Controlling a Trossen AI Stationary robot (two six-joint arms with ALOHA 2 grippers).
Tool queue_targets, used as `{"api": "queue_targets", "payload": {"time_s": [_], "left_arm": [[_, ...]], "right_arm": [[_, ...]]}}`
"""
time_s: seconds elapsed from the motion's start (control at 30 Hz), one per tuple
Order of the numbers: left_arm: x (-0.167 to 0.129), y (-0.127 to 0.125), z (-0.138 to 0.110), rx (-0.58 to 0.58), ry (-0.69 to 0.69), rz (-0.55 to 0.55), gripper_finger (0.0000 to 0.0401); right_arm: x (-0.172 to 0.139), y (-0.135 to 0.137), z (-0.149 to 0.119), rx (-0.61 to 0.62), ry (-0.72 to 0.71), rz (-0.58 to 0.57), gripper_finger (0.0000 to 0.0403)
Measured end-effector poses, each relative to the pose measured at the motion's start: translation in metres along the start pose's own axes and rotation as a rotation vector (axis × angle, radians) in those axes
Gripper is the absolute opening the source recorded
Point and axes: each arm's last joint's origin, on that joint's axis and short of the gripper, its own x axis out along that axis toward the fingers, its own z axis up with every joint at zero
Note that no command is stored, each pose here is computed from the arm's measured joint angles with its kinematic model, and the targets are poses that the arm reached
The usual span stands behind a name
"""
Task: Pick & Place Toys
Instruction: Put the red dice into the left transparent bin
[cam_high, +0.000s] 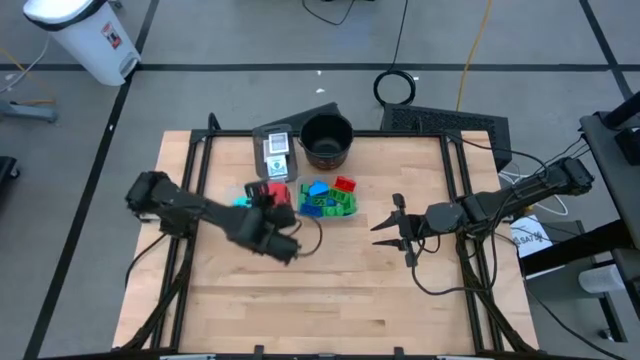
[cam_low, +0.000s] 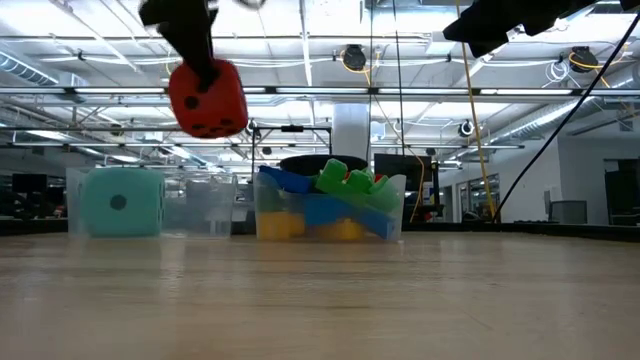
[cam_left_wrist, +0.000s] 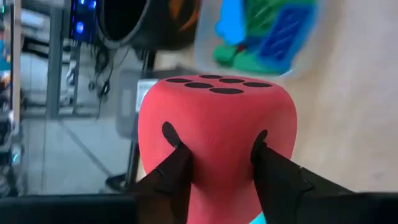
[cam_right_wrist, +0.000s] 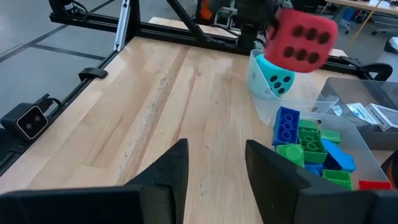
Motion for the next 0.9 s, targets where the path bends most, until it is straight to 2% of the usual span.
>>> {"api": "queue_targets", "payload": {"time_s": [0.2, 0.33, 0.43, 0.5, 0.6, 0.77, 0.9], "left_arm": [[0.05, 0.011, -0.004, -0.004, 0.163, 0.057, 0.0121], [0.077, 0.007, -0.008, -0.015, 0.231, -0.013, 0.0115], [0.089, 0.001, -0.007, -0.012, 0.213, -0.069, 0.0089], [0.092, -0.002, -0.006, -0.007, 0.201, -0.103, 0.0088], [0.092, -0.004, -0.005, 0.013, 0.201, -0.134, 0.0122], [0.092, -0.004, -0.005, -0.033, 0.196, -0.133, 0.0206], [0.092, -0.004, -0.004, -0.028, 0.188, -0.137, 0.0257]], "right_arm": [[0.0, 0.0, 0.0, 0.002, 0.002, 0.0, 0.013], [0.0, 0.0, -0.001, 0.001, 0.007, 0.001, 0.013], [0.0, 0.0, -0.001, -0.003, 0.007, 0.001, 0.013], [0.0, 0.0, -0.001, -0.007, 0.007, 0.001, 0.013], [0.0, 0.0, -0.001, -0.009, 0.008, 0.0, 0.013], [0.0, 0.0, -0.001, -0.009, 0.007, 0.0, 0.013], [0.0, 0.0, -0.001, -0.009, 0.008, 0.0, 0.013]]}}
